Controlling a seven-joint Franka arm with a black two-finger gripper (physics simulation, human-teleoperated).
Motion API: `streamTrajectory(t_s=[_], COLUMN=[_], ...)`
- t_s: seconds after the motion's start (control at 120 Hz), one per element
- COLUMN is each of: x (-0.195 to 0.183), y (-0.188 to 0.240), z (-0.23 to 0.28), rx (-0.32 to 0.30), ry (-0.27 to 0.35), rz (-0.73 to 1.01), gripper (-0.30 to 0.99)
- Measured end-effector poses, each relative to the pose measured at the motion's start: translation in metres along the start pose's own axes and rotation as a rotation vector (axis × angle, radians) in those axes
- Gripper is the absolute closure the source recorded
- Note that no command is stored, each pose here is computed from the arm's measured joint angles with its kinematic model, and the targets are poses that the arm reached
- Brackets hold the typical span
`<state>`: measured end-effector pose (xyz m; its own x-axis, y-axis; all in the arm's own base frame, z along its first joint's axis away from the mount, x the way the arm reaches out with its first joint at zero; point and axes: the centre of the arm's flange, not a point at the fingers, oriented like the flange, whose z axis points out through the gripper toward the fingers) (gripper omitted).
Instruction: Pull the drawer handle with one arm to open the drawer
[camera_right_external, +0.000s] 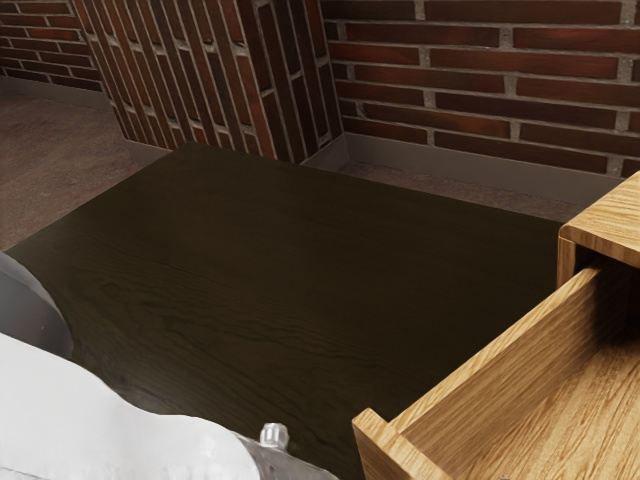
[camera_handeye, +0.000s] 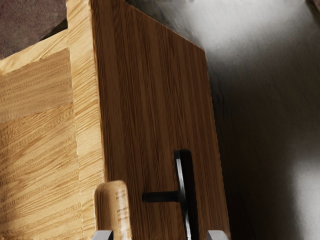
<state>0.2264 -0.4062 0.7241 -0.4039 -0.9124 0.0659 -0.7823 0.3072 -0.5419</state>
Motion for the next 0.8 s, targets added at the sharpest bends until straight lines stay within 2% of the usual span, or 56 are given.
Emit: streamTrajectory(t_s=[0.075, 0.15, 0.217, 0.358, 0.433, 0.533, 0.667, 0.8], x=[-0.005, -0.035, -0.081, -0.214, -0.28, -0.328, -0.369, -0.411], y=[-0.018, -0.053, -0.086, -0.134, -0.138, -0.137, -0.131, -0.121], z=[-0.034, -0.045, -0.05, -0.042, -0.023, -0.006, 0.002, -0.004], rx=[0.011, -0.021, -0.061, -0.192, -0.275, -0.351, -0.402, -0.414], ry=[0.009, -0.008, -0.043, -0.127, -0.179, -0.22, -0.254, -0.29], rz=[-0.024, -0.089, -0.175, -0.398, -0.506, -0.586, -0.681, -0.803], gripper=[0.48, 0.45, 0.41, 0.23, 0.16, 0.1, 0.05, 0.03])
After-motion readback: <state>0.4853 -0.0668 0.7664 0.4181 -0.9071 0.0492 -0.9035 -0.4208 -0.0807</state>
